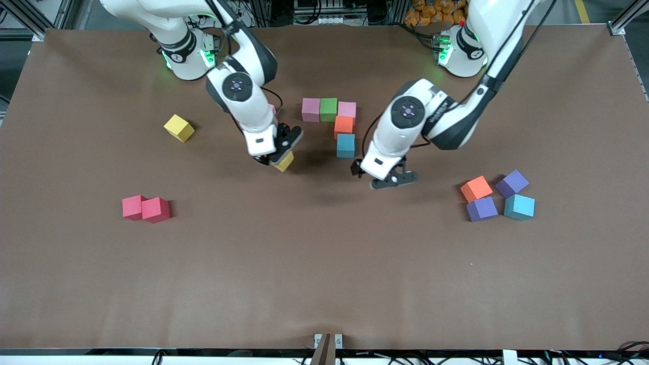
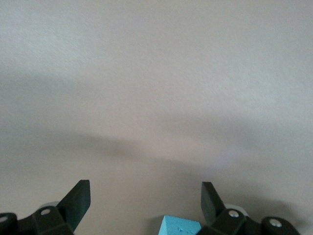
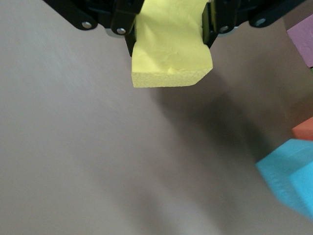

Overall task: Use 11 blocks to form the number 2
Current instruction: 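Place yellow beside blue with the right gripper while the left gripper grasps purple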

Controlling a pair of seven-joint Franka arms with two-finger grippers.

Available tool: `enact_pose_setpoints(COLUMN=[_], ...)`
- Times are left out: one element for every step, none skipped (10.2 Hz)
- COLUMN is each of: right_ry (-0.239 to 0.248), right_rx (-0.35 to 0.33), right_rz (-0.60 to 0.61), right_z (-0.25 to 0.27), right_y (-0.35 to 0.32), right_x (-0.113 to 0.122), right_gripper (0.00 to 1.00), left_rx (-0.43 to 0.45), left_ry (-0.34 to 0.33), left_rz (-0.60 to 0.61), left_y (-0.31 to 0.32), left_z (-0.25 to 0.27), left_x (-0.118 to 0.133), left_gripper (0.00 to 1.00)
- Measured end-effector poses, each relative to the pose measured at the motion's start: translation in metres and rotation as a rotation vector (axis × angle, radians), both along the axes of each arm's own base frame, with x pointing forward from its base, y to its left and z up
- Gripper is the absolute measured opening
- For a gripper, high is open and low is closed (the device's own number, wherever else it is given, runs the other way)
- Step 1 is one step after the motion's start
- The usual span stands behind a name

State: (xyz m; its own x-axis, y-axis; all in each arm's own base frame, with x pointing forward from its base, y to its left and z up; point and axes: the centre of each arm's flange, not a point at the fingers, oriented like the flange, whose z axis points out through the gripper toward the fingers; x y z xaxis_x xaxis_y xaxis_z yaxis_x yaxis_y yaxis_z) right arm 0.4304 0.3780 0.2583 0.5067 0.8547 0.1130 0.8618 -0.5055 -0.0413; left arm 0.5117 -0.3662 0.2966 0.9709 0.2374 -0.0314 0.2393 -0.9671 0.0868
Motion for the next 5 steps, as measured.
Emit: enact_pose_setpoints(right_ry=[-0.005, -0.01, -0.014, -0.015, -0.013], right_rx=[0.003, 0.007, 0.01, 0.01, 0.01], right_rz=[0.115, 0.223, 0.305, 0.371, 0.417], right_z=[-0.01, -0.018, -0.025, -0.031, -0.036], right_y=[0.017, 0.031, 0.041, 0.049, 0.057], right_x=[-0.004, -0.004, -0.004, -0.007, -0.012], right_gripper=[0.52, 0.52, 0.52, 0.52, 0.52], left_rx=[0.0, 0.006, 0.013, 0.019, 0.021], left_ry=[-0.001, -0.001, 0.0, 0.0, -0.001], left_rz=[0.02, 0.05, 0.084, 0.121, 0.143], left_y=[0.01, 0.027, 0.047, 0.07, 0.095], left_z=[0.002, 0.006, 0.012, 0.016, 0.018], left_x=[0.007, 0.017, 0.029, 0.042, 0.054], left_gripper=[1.0, 1.0, 1.0, 1.0, 1.0])
